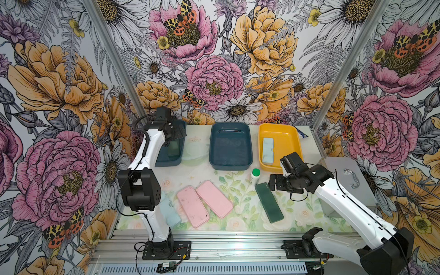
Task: Place the pencil cases by color into the storage box
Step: Place the pencil case at the storage box, then pick up the pencil case from the center of the board.
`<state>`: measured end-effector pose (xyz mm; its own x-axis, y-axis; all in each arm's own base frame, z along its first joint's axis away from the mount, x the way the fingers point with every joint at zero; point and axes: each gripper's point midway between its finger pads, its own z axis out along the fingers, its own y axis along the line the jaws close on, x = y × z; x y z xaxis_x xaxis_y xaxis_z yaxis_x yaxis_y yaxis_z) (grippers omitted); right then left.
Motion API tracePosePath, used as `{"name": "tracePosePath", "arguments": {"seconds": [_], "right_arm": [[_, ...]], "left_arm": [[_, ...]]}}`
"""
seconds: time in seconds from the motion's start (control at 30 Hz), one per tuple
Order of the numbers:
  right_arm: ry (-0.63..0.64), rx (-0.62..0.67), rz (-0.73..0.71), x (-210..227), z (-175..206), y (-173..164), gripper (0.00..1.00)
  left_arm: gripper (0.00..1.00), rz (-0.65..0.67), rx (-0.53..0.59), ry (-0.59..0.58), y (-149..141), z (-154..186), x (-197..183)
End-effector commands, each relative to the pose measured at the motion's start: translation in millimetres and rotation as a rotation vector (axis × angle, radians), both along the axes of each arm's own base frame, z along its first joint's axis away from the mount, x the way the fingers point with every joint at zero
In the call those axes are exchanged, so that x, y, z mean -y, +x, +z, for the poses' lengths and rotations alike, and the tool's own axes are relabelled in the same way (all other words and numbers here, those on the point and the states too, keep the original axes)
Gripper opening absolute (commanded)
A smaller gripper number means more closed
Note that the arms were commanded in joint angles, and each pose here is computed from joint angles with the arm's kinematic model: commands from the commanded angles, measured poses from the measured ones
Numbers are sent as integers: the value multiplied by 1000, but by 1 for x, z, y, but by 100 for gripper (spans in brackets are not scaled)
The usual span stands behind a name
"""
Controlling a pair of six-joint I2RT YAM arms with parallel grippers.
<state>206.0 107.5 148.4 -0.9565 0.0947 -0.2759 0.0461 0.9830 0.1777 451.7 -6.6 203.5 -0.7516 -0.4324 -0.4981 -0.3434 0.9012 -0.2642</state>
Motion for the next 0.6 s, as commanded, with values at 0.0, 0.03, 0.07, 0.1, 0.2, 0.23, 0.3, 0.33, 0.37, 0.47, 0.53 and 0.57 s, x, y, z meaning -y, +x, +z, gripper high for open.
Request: {"name": "tracePosePath", "arguments": {"seconds": [0.0, 0.03, 0.07, 0.1, 0.2, 0.23, 0.3, 0.33, 0.37, 0.47, 0.53, 0.57], "right_arm": [[-4, -81, -21, 7, -16, -26, 99], [-9, -103, -19, 9, -23, -32, 99], [-17, -118, -19, 10, -29, -35, 99], [-30, -143, -19, 12, -37, -39, 99], [-54, -186, -17, 14, -60, -44, 99], [-18, -210, 33, 6, -66, -49, 99], [-30, -223, 37, 7, -78, -49, 99], [-13, -228, 42, 2, -83, -48, 99], [-6, -228, 47, -2, -86, -46, 99], [-25, -220, 44, -4, -95, -37, 99], [-10, -211, 48, -9, -97, -31, 99], [-2, -210, 55, -12, -99, -29, 99]], "left_arm": [[99, -8, 137, -167, -13, 29, 39], [99, -14, 143, -167, -23, 31, 44], [99, -24, 152, -170, -32, 32, 50], [99, -38, 157, -177, -42, 33, 58], [99, -78, 139, -215, -68, 28, 79], [99, -85, 127, -227, -77, 24, 85], [99, -80, 119, -242, -95, 19, 91], [99, -73, 119, -245, -105, 17, 92], [99, -69, 118, -248, -113, 15, 93], [99, -71, 121, -261, -136, 11, 96], [99, -82, 117, -264, -147, 9, 97], [99, -83, 112, -262, -152, 8, 97]]}}
